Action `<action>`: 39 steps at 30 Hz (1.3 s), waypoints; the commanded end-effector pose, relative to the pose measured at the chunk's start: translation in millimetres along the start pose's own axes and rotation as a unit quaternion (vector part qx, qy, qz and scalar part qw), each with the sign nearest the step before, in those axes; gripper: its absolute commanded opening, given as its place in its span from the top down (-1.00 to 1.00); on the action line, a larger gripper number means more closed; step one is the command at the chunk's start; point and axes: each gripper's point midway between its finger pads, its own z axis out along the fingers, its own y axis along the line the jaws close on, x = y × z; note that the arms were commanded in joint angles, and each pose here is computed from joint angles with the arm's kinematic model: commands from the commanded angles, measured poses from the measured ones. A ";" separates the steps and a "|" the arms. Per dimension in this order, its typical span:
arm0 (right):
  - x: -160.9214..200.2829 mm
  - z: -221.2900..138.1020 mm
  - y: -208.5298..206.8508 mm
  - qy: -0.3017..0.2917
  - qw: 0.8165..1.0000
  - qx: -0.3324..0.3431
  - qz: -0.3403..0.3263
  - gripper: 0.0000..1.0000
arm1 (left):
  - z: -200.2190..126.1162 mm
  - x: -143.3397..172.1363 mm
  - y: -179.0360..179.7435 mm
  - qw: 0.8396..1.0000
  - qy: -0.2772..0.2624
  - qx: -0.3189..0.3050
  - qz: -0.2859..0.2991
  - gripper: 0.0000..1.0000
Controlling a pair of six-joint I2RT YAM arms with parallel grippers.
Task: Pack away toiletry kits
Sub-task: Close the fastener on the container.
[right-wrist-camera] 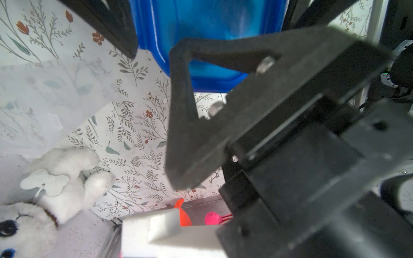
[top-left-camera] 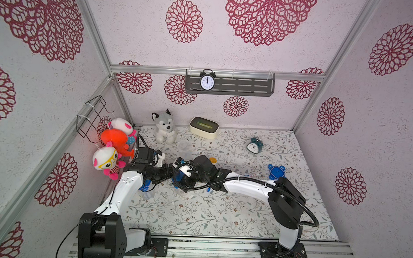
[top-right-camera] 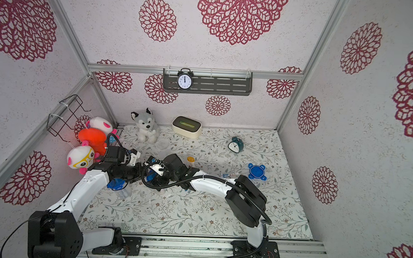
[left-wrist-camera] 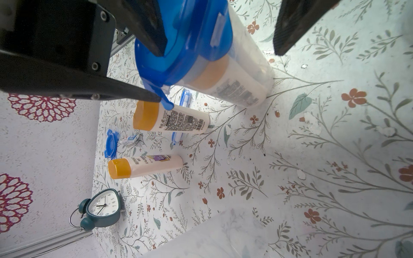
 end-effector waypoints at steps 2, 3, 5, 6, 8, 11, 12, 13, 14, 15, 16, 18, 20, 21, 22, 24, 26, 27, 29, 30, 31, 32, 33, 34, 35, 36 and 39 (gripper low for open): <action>14.4 6.1 -3.0 0.023 1.000 0.004 -0.006 -0.98 | 5.9 9.8 13.1 0.999 0.020 -0.024 -0.005 -0.57; 17.1 6.7 -1.3 0.029 1.000 -0.002 -0.004 -0.98 | 5.8 9.9 13.1 0.999 0.020 -0.025 -0.005 -0.57; 24.7 9.4 1.8 0.045 0.999 -0.011 -0.002 -0.98 | 6.1 10.8 13.7 0.999 0.022 -0.026 -0.005 -0.57; 28.8 10.7 1.8 0.053 0.998 -0.012 0.001 -0.98 | 6.4 11.5 14.1 0.999 0.023 -0.027 -0.005 -0.56; 33.3 12.3 1.9 0.061 0.998 -0.013 0.003 -0.98 | 7.2 12.9 14.0 0.999 0.025 -0.029 -0.003 -0.54; 36.1 13.5 1.1 0.062 0.998 -0.010 0.005 -0.98 | 8.6 15.5 15.3 0.999 0.029 -0.034 -0.001 -0.52; 35.8 13.4 1.2 0.059 0.998 -0.010 0.005 -0.98 | 9.1 16.4 14.9 0.999 0.031 -0.035 0.001 -0.52; 37.4 13.7 2.1 0.059 0.998 -0.012 0.008 -0.98 | 9.2 16.8 15.0 0.999 0.031 -0.035 0.002 -0.51; 39.0 14.6 3.0 0.062 0.998 -0.014 0.010 -0.97 | 8.9 16.4 14.6 0.999 0.030 -0.035 0.002 -0.51; 41.4 16.1 2.8 0.067 0.998 -0.015 0.014 -0.98 | 9.2 16.3 14.7 0.999 0.031 -0.035 0.002 -0.51; 45.1 17.2 4.0 0.072 0.997 -0.016 0.017 -0.97 | 9.2 16.4 14.3 0.999 0.030 -0.035 0.002 -0.50; 49.9 17.8 4.5 0.076 0.997 -0.013 0.019 -0.97 | 9.6 17.0 14.5 0.999 0.032 -0.035 0.002 -0.50; 50.2 15.9 3.8 0.067 0.998 -0.006 0.015 -0.90 | 9.7 16.9 14.6 0.999 0.032 -0.034 0.002 -0.49; 48.2 13.8 3.1 0.059 0.998 -0.004 0.012 -0.88 | 9.9 16.7 14.1 0.999 0.032 -0.034 0.003 -0.49; 47.7 12.6 3.2 0.054 0.998 -0.002 0.010 -0.83 | 10.1 17.2 14.7 0.999 0.033 -0.035 0.003 -0.49; 45.2 11.1 2.6 0.049 0.999 0.000 0.005 -0.72 | 10.5 17.7 15.3 0.999 0.034 -0.037 0.003 -0.48; 42.1 11.2 4.4 0.042 0.999 -0.005 0.000 -0.61 | 10.9 17.9 15.8 0.999 0.035 -0.039 0.004 -0.48; 39.5 10.7 4.9 0.036 0.999 -0.007 -0.003 -0.55 | 10.9 18.0 16.2 0.999 0.035 -0.040 0.003 -0.48; 37.7 11.1 8.2 0.028 0.999 -0.016 -0.005 -0.51 | 10.8 18.3 17.3 0.998 0.035 -0.043 0.003 -0.48; 35.9 11.1 8.8 0.024 1.000 -0.018 -0.003 -0.51 | 10.7 18.2 17.8 0.998 0.035 -0.045 0.003 -0.48; 34.1 11.0 9.7 0.022 1.000 -0.022 0.000 -0.54 | 10.8 18.0 18.5 0.998 0.034 -0.047 0.004 -0.47; 31.6 10.6 9.6 0.018 1.000 -0.023 0.002 -0.62 | 11.0 18.2 18.9 0.998 0.035 -0.048 0.003 -0.47; 30.5 9.8 9.1 0.017 1.000 -0.021 0.003 -0.80 | 11.0 18.3 19.3 0.998 0.035 -0.049 0.004 -0.47; 29.0 8.9 8.3 0.014 1.000 -0.017 0.003 -0.90 | 10.7 17.8 19.5 0.998 0.034 -0.050 0.003 -0.47; 26.0 6.8 7.0 0.011 1.000 -0.011 0.000 -0.98 | 10.9 17.8 19.9 0.998 0.034 -0.051 0.003 -0.47; 21.0 3.0 3.8 0.006 1.000 -0.003 0.000 -0.98 | 11.1 17.9 20.0 0.998 0.035 -0.052 0.004 -0.47; -0.6 -14.8 -4.1 -0.019 1.000 0.023 -0.009 -0.98 | 9.6 15.2 20.9 0.998 0.030 -0.058 0.005 -0.47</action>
